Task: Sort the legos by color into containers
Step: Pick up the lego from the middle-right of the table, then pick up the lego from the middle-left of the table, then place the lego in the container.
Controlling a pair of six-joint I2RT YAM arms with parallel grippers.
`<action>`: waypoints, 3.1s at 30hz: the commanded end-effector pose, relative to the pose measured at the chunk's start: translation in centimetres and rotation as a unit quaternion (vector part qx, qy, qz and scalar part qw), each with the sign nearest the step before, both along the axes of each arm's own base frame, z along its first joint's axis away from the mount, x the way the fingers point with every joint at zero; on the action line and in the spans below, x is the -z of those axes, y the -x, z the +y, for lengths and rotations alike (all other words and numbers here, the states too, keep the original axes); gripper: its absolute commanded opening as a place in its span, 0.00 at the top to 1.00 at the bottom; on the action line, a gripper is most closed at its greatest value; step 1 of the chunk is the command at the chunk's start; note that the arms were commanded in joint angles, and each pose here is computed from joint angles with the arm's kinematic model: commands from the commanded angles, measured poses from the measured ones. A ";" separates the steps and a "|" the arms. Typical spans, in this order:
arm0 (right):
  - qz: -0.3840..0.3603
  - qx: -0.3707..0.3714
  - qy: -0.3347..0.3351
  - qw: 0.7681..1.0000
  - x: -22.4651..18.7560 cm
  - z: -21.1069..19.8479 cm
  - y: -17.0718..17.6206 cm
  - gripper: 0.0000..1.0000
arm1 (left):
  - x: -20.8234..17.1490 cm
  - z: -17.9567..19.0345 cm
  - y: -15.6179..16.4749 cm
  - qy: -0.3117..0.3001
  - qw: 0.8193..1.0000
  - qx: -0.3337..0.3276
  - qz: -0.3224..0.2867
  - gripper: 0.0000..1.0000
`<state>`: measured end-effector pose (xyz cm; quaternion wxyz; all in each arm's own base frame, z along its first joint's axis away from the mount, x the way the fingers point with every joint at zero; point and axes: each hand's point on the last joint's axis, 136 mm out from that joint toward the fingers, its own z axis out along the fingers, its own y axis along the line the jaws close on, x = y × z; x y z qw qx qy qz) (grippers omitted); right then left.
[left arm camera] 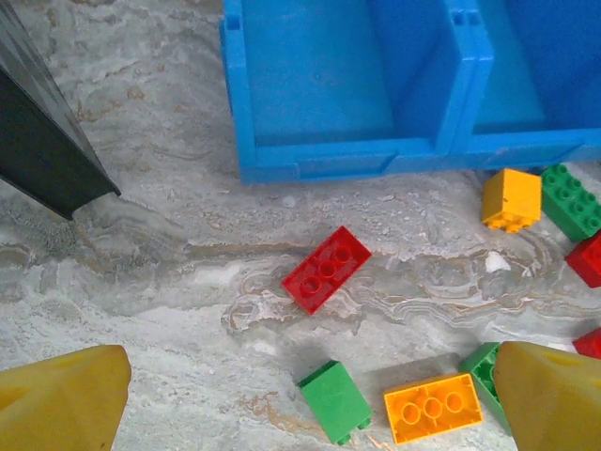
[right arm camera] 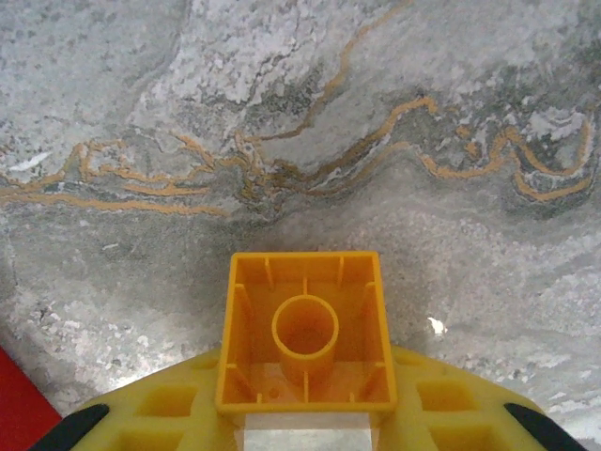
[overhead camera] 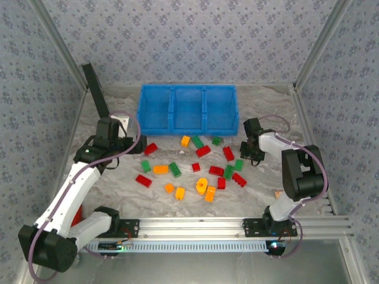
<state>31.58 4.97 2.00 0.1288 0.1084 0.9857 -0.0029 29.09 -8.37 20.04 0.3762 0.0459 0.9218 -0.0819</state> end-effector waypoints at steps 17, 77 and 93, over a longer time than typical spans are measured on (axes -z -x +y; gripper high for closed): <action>-0.147 -0.133 -0.012 0.980 -15.6 7.1 -4.5 0.73 | 7.6 -1.0 0.0 -0.016 0.982 -0.017 0.187 0.09; -0.135 -0.162 0.000 0.978 -14.7 10.4 -9.8 0.47 | 12.1 -2.8 0.2 0.009 0.969 -0.118 0.216 0.75; -0.038 -0.094 -0.058 0.993 -9.6 6.7 8.6 0.35 | 2.5 -6.5 -11.3 -0.018 0.993 -0.063 0.097 0.76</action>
